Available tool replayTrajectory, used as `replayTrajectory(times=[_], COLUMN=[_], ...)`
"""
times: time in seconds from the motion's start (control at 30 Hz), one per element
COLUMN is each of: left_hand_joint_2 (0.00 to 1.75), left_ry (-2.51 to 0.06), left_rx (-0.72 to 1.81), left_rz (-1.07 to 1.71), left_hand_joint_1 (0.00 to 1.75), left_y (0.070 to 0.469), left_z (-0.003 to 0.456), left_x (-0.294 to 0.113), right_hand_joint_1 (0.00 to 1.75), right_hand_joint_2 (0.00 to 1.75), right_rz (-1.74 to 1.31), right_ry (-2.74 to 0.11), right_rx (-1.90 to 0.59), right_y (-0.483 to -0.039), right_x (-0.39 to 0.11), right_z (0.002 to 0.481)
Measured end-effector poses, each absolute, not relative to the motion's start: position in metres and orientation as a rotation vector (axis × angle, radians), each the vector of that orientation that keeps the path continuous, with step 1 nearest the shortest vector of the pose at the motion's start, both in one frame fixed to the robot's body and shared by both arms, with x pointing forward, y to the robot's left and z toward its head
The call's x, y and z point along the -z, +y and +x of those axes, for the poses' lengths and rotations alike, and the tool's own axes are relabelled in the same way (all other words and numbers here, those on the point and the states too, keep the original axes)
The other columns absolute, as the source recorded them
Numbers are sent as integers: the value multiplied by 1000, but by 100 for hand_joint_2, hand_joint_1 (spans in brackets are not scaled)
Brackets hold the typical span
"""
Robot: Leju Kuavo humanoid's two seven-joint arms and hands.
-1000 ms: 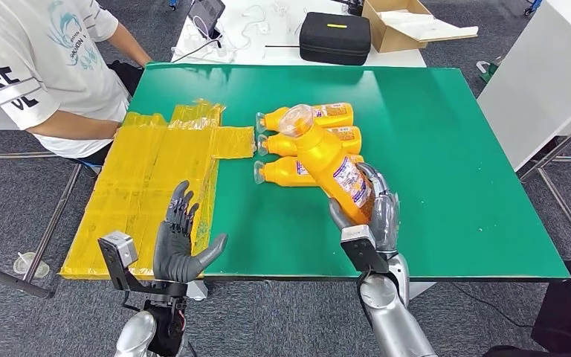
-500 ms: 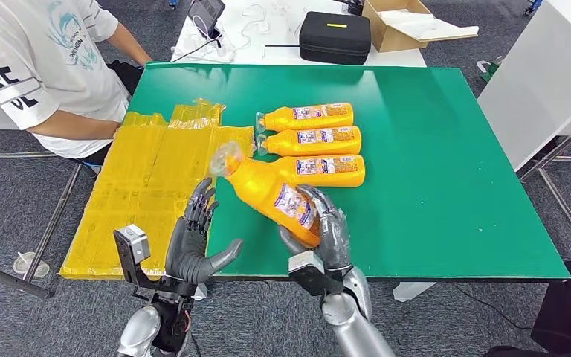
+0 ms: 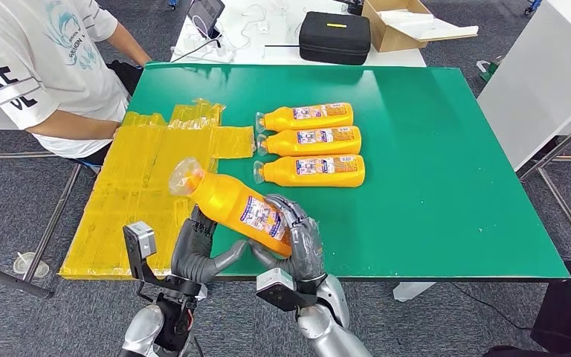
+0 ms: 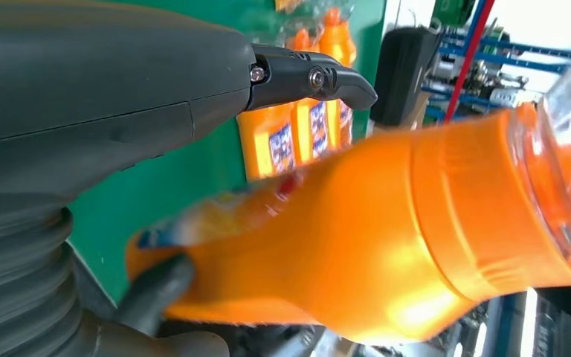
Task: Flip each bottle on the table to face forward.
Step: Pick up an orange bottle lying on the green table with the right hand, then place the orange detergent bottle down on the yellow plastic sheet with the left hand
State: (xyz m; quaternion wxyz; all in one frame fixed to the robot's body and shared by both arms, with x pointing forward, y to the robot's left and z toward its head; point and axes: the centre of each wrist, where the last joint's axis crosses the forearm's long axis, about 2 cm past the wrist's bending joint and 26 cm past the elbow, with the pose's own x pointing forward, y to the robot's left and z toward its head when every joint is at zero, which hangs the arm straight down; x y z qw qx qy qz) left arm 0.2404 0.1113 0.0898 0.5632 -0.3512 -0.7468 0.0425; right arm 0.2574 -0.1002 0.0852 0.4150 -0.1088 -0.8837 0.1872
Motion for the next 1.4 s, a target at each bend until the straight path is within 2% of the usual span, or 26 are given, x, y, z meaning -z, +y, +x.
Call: replayTrajectory(times=[0.4,0.63,0.7,0.77,0.8,0.83,0.87,1.03,1.3,1.33,1.4], left_hand_joint_2=[175,175,175,175,175,175,175,175,175,175,175], left_ry=[-1665,-1699,-1720,-1742,-1753,-1762,-1772,-1789,-1742,-1737,-1727], left_rx=[-252,-155,-111,-69,-50,-32,-15,30,-33,-43,-66], left_rz=[-994,-929,-906,-880,-865,-850,-834,-808,-902,-913,-933], left_hand_joint_1=[0,0,30,110,143,168,175,175,175,175,175], left_y=[114,113,112,110,110,109,108,107,111,112,113], left_z=[242,243,245,246,246,246,246,245,246,246,246], left_x=[-86,-83,-84,-84,-84,-84,-84,-84,-82,-81,-80], right_hand_joint_1=[175,175,175,175,175,175,175,175,175,166,79], right_hand_joint_2=[175,175,175,175,175,175,175,175,175,175,175], right_rz=[-74,-68,-70,-72,-72,-72,-72,-68,-60,-60,-59], right_ry=[-2085,-2067,-2068,-2066,-2065,-2063,-2062,-2054,-2051,-2051,-2053], right_rx=[-597,-604,-602,-598,-596,-594,-591,-583,-580,-580,-581], right_y=[-79,-73,-72,-72,-72,-72,-72,-71,-70,-70,-70], right_x=[-57,-56,-58,-58,-58,-58,-58,-58,-57,-57,-57], right_z=[241,245,247,247,247,248,248,248,245,245,245])
